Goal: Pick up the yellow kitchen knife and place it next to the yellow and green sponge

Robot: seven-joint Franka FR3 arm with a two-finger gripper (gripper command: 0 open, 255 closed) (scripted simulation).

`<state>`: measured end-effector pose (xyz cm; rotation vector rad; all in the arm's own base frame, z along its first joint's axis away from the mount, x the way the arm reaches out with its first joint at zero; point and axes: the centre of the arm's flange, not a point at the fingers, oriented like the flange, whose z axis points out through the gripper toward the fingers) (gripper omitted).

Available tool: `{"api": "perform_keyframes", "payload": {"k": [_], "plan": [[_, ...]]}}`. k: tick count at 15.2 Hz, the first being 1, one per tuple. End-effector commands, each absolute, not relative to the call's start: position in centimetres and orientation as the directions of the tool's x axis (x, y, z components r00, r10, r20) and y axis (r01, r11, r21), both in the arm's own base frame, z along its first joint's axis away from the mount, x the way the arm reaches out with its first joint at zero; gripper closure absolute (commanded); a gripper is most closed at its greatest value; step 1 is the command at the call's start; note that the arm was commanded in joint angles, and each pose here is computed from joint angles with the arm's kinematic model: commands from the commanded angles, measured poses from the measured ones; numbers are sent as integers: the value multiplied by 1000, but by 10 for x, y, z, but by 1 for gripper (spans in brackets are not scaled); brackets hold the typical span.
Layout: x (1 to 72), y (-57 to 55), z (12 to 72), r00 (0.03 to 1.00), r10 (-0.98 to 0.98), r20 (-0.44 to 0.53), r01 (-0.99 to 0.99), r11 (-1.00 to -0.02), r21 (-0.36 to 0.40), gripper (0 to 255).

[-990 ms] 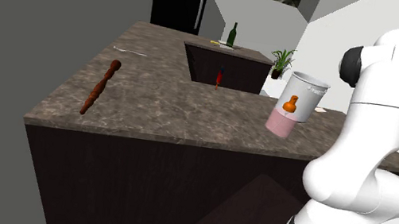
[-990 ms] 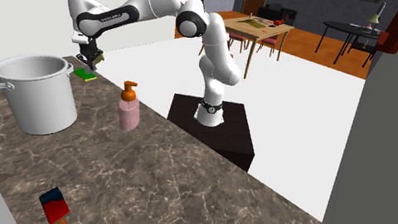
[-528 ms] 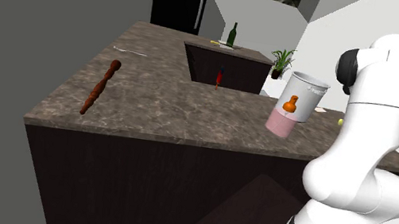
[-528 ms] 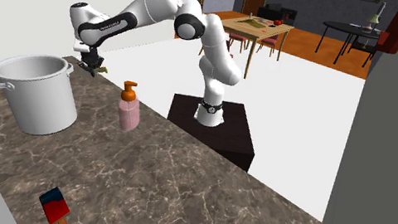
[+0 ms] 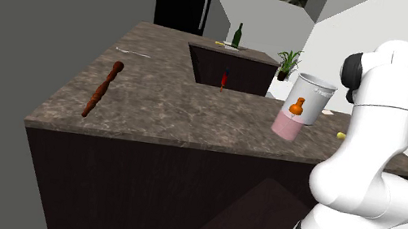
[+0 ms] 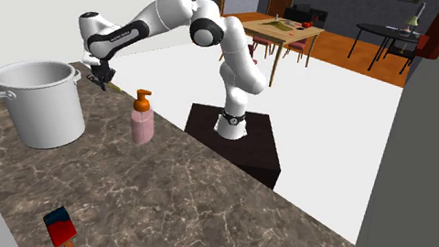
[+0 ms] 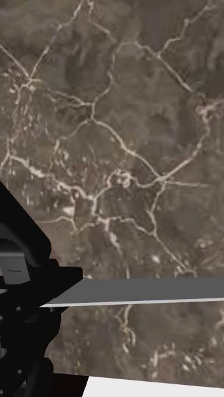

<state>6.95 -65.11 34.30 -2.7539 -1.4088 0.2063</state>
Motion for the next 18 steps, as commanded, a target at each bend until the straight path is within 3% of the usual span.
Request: {"api": "perform_keyframes", "payload": {"k": [1,5,6,11,15,18], "plan": [[69,-651,341,578,810,-100,804,-586,-97,255],[69,-651,341,578,810,-100,804,-586,-97,255],[69,-651,341,578,810,-100,804,-586,-97,0],[69,-651,341,578,810,-100,804,-586,-97,0],[76,-650,391,578,810,-100,804,-586,-97,0],[76,-650,391,578,810,-100,804,-586,-97,0]]}}
